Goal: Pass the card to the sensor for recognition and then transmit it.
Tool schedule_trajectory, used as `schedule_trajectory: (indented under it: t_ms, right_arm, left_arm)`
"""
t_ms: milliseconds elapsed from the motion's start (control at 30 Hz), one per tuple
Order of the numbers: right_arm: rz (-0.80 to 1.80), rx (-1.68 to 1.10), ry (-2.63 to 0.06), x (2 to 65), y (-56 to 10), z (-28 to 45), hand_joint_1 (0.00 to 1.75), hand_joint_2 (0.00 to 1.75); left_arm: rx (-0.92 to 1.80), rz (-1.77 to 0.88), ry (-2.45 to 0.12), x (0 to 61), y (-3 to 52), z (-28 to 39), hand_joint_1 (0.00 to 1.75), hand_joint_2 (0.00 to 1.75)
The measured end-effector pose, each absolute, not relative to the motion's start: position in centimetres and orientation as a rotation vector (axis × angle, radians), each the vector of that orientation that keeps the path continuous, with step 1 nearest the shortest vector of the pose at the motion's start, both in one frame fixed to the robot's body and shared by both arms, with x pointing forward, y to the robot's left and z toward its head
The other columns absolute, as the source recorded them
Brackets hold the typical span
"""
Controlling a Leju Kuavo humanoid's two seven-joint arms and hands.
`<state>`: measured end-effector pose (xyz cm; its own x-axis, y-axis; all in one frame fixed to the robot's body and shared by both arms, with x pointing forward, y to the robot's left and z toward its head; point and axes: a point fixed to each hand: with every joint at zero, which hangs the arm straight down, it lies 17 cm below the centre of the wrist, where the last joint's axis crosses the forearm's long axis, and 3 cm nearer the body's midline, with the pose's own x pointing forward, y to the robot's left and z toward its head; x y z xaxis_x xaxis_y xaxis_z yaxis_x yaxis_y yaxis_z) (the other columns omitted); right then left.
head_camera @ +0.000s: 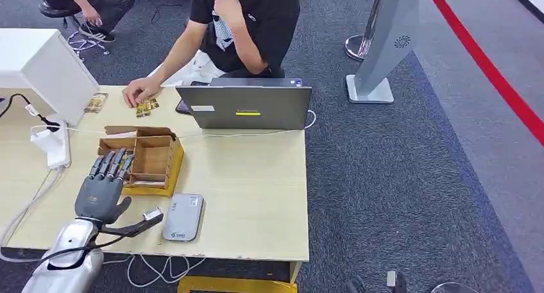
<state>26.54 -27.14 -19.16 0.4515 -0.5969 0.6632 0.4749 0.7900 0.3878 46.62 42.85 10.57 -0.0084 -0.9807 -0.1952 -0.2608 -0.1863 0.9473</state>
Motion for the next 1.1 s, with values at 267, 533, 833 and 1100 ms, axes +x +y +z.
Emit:
schedule_trajectory:
  t_ms: [267,533,833,1100]
  right_arm:
    - [-0.665,0.154,-0.881,26.6,-27.14,-19.13,0.0,1.75]
    - [-0.665,0.154,-0.882,26.61,-27.14,-19.13,0.0,1.75]
    - [-0.665,0.154,-0.882,26.62,-27.13,-19.13,0.0,1.75]
    - [-0.665,0.155,-0.882,26.62,-27.13,-19.12,0.0,1.75]
  left_arm:
    - [1.53,-1.243,-1.325,46.77,42.95,10.42,0.0,1.75]
    - [1.526,-1.245,-1.321,46.75,43.0,10.2,0.0,1.75]
    - [1.526,-1.242,-1.317,46.8,43.09,10.14,0.0,1.75]
    - [1.53,-1.213,-1.311,46.74,43.63,10.17,0.0,1.75]
